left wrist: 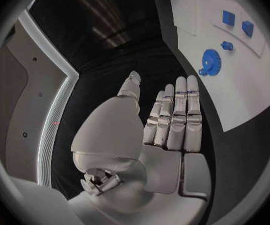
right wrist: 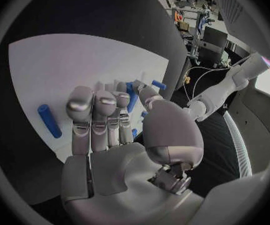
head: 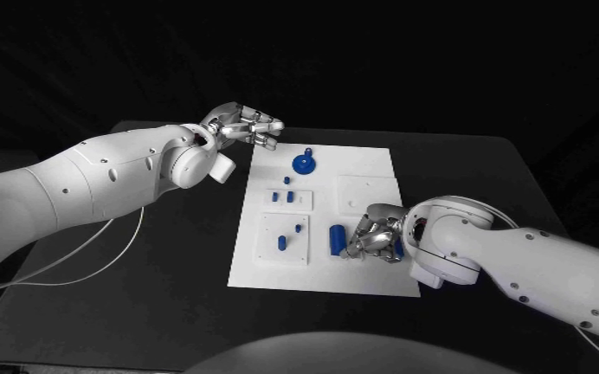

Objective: Assemble the parts on the task board

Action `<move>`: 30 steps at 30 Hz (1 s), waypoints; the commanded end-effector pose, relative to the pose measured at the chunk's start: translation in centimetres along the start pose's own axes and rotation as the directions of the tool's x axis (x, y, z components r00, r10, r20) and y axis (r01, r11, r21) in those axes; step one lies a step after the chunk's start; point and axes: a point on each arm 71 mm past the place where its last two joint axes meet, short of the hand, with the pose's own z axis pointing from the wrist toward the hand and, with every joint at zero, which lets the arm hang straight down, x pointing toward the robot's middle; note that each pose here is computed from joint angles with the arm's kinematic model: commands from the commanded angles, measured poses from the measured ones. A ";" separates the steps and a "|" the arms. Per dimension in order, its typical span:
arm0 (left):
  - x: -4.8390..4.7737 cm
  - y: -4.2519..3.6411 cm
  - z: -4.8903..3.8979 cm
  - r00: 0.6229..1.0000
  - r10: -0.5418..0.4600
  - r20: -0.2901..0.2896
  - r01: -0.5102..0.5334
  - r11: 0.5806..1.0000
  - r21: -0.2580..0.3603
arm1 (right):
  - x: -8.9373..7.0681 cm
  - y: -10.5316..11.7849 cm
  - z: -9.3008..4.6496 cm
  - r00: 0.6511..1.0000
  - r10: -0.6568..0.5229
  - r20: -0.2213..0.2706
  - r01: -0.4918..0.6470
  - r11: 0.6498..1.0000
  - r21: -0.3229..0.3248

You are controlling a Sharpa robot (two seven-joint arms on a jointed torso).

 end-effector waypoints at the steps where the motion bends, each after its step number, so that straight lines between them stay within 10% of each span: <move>1: 0.20 -0.03 0.02 1.000 -0.002 -0.017 0.003 1.000 0.004 | 0.2 -0.1 0.2 0.999 -0.037 -0.011 0.037 0.999 0.008; 30: 0.17 0.23 -0.05 1.000 0.000 -0.021 0.000 1.000 -0.007 | 0.9 -0.9 0.1 0.999 -0.018 -0.049 0.018 1.000 0.010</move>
